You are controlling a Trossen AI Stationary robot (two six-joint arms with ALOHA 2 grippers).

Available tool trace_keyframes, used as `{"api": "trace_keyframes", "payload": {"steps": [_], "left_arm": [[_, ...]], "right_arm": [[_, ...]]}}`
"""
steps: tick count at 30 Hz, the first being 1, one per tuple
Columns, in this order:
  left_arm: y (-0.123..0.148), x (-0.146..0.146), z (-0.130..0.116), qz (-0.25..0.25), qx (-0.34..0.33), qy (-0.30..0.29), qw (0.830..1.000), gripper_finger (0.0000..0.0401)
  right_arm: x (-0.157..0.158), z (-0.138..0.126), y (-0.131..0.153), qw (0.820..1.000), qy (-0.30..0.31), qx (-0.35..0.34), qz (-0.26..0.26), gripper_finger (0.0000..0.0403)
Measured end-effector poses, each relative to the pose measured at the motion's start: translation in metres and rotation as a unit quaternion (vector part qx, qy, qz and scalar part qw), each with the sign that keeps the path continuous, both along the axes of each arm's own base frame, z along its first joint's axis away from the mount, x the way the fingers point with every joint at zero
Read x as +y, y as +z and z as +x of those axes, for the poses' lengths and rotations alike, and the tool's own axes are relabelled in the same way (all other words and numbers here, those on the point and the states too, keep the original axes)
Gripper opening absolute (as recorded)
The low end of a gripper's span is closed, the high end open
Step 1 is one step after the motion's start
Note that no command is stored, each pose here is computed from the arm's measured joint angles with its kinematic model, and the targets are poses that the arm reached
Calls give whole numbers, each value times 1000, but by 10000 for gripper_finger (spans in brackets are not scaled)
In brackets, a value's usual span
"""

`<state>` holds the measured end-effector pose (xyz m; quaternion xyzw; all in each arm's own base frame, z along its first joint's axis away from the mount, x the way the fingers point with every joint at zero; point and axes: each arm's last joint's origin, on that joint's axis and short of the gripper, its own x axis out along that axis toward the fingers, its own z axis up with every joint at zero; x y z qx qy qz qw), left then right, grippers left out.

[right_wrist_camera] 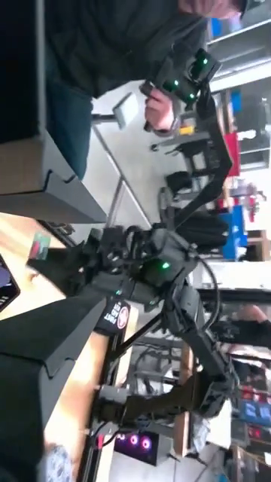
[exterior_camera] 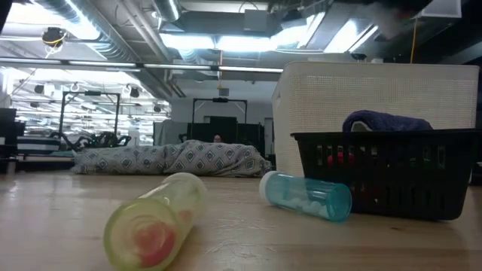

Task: Pick & place medical supplies in basket/bin
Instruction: Put the left blue capsule bottle into the green bin

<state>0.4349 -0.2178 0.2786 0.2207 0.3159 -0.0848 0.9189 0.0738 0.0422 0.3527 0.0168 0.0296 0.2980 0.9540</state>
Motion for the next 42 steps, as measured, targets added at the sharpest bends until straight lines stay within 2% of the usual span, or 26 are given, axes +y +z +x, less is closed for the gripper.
{"api": "trace_keyframes", "payload": {"steps": [6, 11, 15, 17, 20, 23, 33, 39, 42], "left_arm": [[12, 7, 13, 4, -69, -22, 997, 88], [15, 16, 23, 12, -100, -24, 995, 88], [8, 21, 35, -1, -121, -31, 992, 88], [3, 23, 42, -10, -136, -42, 990, 88], [-5, 26, 51, -21, -149, -51, 987, 88], [-10, 29, 54, -22, -146, -53, 988, 88], [-25, 35, 76, -60, -216, -81, 971, 88], [-38, 41, 85, -75, -227, -86, 967, 88], [-48, 44, 92, -93, -247, -96, 960, 88]], "right_arm": [[-14, -23, -45, 999, -32, -35, 20, 167], [-19, -33, -76, 997, -32, -56, 31, 167], [-16, -26, -95, 999, -33, -23, 28, 167], [-15, -25, -90, 997, -42, -38, 43, 167], [-17, -22, -96, 995, -84, -9, 61, 167], [-19, -22, -92, 989, -116, -11, 89, 167], [-19, -22, -90, 989, -109, -22, 96, 167], [-19, -22, -87, 989, -107, -40, 99, 167], [-19, -22, -86, 988, -107, -42, 100, 167]]}}
